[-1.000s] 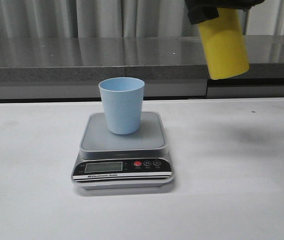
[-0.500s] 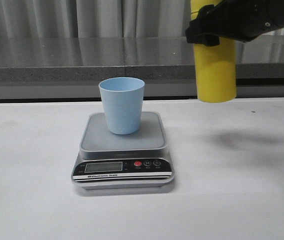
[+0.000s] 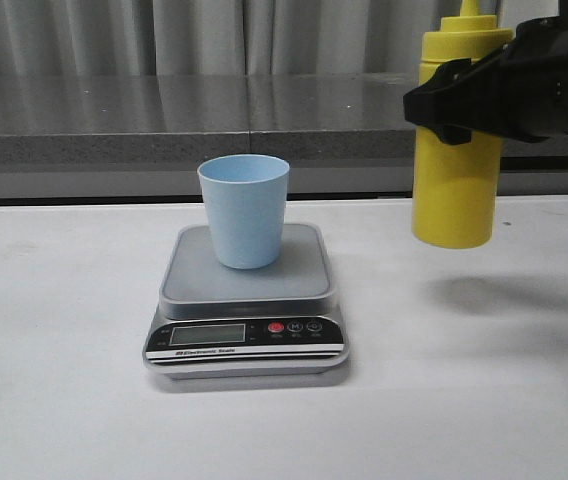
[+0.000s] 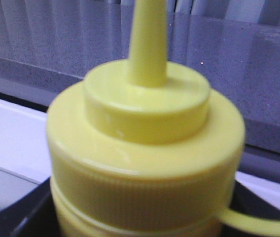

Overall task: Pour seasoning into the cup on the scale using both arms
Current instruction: 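Lower the bottle onto the table with the right gripper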

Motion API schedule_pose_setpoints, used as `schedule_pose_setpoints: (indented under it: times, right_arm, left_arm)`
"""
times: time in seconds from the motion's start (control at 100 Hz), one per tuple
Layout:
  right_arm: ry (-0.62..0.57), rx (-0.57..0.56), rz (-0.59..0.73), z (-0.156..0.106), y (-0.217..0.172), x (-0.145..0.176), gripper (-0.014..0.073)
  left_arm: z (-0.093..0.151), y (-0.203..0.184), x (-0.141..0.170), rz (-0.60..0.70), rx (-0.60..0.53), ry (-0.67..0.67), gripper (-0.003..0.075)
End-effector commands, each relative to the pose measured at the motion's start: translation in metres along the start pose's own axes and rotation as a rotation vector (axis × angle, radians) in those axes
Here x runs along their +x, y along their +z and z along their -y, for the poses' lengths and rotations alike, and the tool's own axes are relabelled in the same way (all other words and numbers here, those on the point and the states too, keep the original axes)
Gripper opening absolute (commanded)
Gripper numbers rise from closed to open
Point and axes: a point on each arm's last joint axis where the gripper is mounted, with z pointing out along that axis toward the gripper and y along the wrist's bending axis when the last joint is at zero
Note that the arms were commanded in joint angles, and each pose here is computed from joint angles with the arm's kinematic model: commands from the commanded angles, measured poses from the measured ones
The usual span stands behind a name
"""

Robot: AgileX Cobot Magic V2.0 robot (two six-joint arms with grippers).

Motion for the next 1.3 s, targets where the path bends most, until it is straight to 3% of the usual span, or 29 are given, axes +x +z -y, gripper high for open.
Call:
schedule_pose_setpoints:
  times: [0.0,0.78,1.29]
  right_arm:
    - [-0.020,-0.002,0.188,0.001,-0.002,-0.026,0.0238]
    - [-0.003,-0.020,0.117,0.001,0.023,0.029,0.0238]
    - [-0.021,-0.053,0.075,-0.002,0.025,0.040,0.0238]
  left_arm:
    - [0.001,-0.002,-0.015,0.098,0.007,-0.011,-0.0020]
    - [0.001,-0.002,-0.015,0.098,0.007,-0.011,-0.0020]
    - [0.001,-0.002,-0.015,0.098,0.007,-0.011,-0.0020]
